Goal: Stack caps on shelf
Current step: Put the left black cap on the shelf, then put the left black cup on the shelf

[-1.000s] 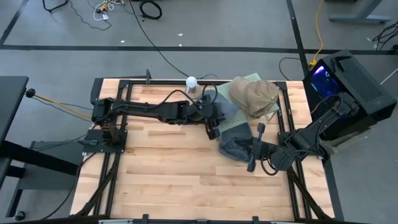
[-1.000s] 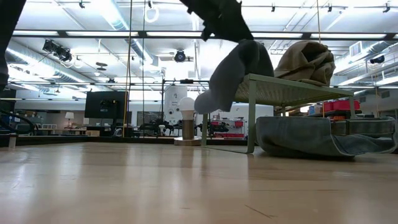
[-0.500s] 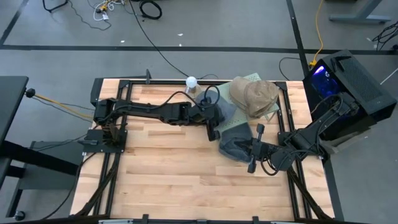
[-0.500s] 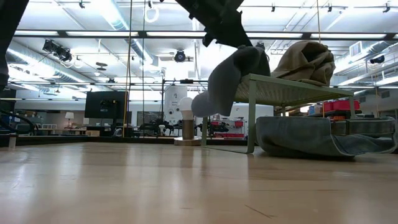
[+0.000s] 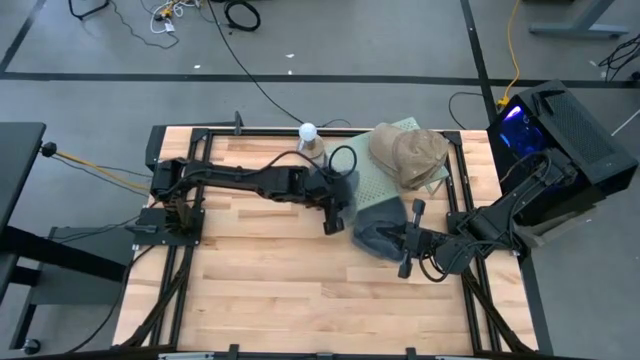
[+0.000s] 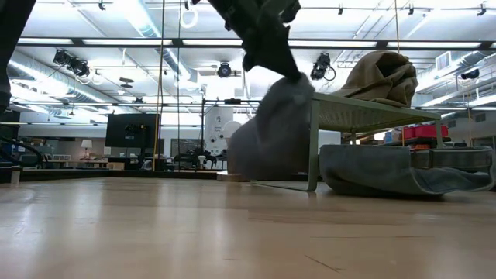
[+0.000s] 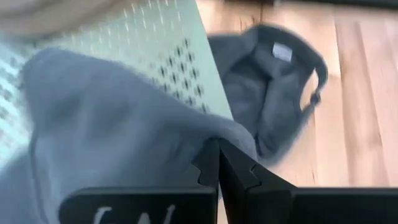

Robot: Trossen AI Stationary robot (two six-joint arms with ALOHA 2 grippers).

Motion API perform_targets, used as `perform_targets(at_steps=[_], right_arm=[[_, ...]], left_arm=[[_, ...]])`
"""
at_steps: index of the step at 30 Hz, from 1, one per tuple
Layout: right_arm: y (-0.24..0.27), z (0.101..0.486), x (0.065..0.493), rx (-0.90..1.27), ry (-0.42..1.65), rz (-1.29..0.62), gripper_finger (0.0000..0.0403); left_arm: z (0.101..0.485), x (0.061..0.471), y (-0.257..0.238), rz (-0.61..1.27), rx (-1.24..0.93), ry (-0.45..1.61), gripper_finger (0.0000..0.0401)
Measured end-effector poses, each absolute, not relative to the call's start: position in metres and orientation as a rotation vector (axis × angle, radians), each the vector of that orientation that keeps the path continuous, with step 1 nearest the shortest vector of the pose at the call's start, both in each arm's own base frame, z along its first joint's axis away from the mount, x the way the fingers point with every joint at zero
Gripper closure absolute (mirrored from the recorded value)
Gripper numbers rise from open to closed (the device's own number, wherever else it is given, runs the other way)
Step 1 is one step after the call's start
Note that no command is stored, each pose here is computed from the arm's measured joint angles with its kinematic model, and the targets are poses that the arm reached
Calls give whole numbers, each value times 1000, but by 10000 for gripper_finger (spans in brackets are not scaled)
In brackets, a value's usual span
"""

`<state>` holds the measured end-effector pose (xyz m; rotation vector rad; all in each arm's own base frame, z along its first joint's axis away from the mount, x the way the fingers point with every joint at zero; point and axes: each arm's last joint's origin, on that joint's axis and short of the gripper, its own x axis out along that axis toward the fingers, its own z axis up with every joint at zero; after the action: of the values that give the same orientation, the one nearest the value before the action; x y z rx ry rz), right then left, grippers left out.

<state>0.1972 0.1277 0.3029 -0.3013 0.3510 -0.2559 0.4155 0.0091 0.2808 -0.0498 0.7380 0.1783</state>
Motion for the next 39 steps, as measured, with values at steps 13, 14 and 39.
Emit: perform_targets(at_steps=[13, 14, 39], right_arm=[[129, 302, 197, -291, 362, -207, 399], [129, 302, 197, -291, 362, -206, 399], [129, 303, 198, -281, 351, -206, 399]], left_arm=[[274, 408, -30, 98, -22, 837, 396], [274, 407, -35, 87, -17, 838, 395], [224, 418, -124, 116, 192, 827, 208]])
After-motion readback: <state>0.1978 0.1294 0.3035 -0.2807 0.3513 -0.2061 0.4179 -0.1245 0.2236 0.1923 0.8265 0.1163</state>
